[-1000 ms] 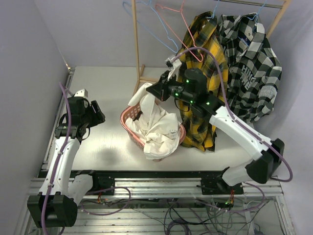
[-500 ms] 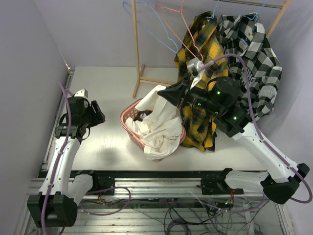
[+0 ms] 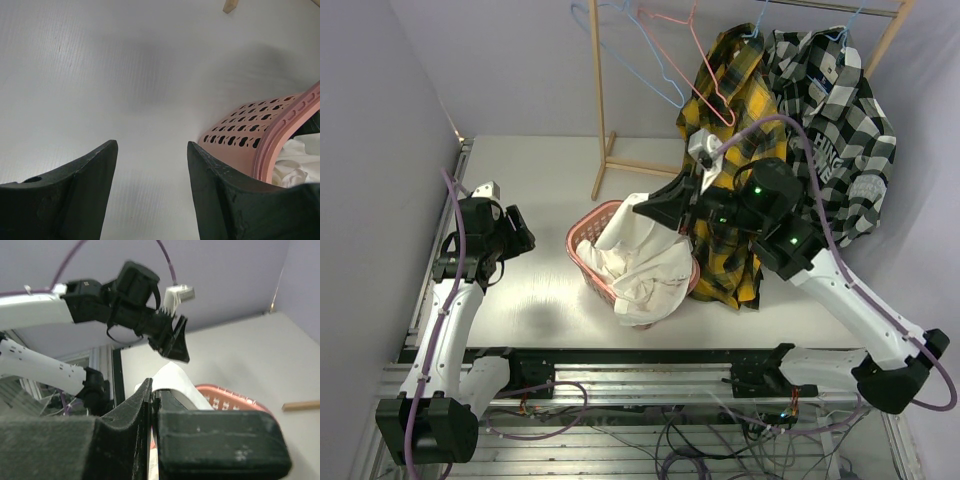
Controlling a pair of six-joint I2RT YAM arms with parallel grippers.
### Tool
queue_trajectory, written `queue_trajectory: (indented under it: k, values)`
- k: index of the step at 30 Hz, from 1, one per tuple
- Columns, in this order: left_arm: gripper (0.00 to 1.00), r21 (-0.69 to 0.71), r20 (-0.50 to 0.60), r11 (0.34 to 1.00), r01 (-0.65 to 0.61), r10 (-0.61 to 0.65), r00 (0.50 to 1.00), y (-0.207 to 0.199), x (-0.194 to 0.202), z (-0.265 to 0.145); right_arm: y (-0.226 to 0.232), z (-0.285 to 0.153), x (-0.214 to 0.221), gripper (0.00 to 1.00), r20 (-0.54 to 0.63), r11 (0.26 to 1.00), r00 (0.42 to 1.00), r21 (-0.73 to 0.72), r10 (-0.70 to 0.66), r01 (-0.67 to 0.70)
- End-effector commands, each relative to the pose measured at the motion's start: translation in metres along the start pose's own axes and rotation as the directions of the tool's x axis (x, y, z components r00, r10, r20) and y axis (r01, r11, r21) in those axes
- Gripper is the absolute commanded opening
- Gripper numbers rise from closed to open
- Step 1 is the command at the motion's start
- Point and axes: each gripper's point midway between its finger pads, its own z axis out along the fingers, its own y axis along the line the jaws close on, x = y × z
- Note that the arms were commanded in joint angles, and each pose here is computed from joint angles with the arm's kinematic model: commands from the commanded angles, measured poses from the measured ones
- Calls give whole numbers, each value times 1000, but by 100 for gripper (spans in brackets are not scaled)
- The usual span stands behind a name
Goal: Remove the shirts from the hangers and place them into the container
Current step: Place the shirt in the bin.
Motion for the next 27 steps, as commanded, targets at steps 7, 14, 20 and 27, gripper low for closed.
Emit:
queue_trajectory:
  k: [7, 14, 20, 27]
  values:
    - [69, 25, -8, 1000, -13, 13, 1000, -4, 4, 2, -34, 22, 205, 2, -455, 952, 859, 285, 236, -110]
    - [69, 26, -10, 1000, -11, 11, 1000, -4, 4, 2, -63, 8, 324, 2, -628, 877, 686, 480, 369, -32]
    - [69, 22, -8, 1000, -12, 12, 1000, -3, 4, 2, -65, 8, 398, 2, -706, 866, 573, 500, 417, -14]
    - [69, 23, -9, 1000, -12, 12, 1000, -4, 3, 2, -57, 11, 429, 2, -755, 880, 525, 474, 393, 22]
